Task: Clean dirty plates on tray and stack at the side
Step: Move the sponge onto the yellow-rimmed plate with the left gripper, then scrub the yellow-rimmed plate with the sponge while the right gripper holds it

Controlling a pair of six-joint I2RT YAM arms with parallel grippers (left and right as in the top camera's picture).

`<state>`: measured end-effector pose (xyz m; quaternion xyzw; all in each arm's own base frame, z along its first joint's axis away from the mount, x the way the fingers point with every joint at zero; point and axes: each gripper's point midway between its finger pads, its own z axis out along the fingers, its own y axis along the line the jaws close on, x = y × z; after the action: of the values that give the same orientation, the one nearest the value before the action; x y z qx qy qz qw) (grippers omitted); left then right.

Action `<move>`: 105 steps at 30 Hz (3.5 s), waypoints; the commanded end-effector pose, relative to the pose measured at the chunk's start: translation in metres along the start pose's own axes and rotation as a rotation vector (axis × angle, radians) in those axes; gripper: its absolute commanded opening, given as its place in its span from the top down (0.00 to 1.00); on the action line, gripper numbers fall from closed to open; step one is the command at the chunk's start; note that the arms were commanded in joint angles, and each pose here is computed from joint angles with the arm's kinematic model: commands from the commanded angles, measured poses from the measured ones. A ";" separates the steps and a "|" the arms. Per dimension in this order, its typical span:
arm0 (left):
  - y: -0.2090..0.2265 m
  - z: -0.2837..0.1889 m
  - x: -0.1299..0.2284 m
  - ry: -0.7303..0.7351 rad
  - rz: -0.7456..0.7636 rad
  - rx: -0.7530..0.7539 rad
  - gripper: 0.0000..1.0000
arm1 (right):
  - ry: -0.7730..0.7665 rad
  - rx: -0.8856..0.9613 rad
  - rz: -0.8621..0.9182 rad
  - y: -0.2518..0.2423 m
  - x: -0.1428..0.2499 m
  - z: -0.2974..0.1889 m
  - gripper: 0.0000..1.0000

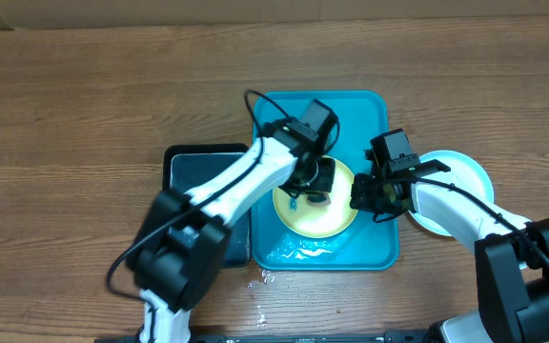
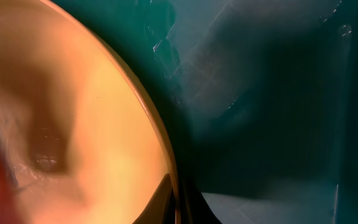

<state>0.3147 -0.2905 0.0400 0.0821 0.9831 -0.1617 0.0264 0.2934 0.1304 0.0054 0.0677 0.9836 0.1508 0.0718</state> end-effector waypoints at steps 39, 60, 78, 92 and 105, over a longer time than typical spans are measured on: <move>-0.015 0.035 0.043 0.290 -0.040 0.198 0.96 | 0.026 0.048 0.008 -0.009 0.006 0.007 0.96; 0.137 -0.015 0.009 0.063 -0.053 -0.642 0.96 | 0.028 0.049 0.009 -0.009 0.006 0.007 0.96; -0.048 0.028 0.009 0.139 0.040 0.359 0.96 | 0.031 0.051 0.010 -0.010 0.007 0.007 0.96; 0.049 0.033 0.048 0.250 -0.160 -0.105 0.96 | 0.032 0.051 0.010 -0.010 0.007 0.007 0.96; 0.113 -0.044 0.020 -0.015 -0.144 -0.512 0.96 | 0.031 0.051 0.010 -0.010 0.007 0.007 0.96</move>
<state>0.2869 -0.2083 0.0172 0.0259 0.9985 0.0047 -0.0477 0.2878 0.1365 0.0046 0.0723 0.9829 0.1596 0.0574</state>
